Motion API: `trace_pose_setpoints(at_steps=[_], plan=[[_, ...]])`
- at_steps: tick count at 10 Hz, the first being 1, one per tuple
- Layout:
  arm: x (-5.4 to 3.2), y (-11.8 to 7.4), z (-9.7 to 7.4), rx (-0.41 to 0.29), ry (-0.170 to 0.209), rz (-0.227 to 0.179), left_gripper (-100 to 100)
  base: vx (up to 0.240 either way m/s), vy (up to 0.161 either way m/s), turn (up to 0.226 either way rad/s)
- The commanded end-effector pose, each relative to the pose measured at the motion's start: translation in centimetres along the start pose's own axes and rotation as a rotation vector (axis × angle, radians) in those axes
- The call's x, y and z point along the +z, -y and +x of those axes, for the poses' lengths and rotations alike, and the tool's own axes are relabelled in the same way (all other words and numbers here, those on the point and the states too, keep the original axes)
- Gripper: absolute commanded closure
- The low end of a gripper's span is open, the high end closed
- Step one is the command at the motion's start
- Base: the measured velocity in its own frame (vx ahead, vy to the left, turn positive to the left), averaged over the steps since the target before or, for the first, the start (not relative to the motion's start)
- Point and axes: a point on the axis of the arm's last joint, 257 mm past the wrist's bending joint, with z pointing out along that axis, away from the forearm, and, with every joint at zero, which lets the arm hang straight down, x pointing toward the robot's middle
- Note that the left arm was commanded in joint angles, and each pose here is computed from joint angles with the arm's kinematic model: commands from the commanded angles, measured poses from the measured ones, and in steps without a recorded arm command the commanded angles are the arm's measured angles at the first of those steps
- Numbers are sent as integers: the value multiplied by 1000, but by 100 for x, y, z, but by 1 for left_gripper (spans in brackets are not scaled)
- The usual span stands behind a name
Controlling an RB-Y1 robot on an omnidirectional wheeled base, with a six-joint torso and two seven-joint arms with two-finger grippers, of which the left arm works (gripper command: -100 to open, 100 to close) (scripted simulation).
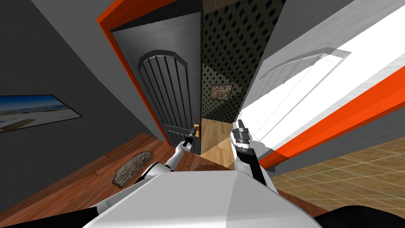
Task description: Push the door open
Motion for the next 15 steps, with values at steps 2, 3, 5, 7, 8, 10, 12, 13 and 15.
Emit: trace_pose_setpoints(at_steps=[2,3,5,7,8,10,12,13,15], plan=[[-10,-20,0,0,0,-4,100,-19,8,-2],[-10,-20,0,0,0,-4,100,-10,2,3],[-31,-51,-107,4,17,-11,100,39,-26,10],[-44,-54,-226,8,37,-13,100,146,-100,44],[-52,-55,-297,10,48,-13,100,159,-103,54],[-67,-56,-413,12,68,-14,100,168,-130,48],[-79,-56,-498,13,83,-15,100,147,-119,42],[-99,-55,-628,14,106,-15,100,132,-91,64],[-122,-54,-762,15,130,-16,100,131,-101,52]])
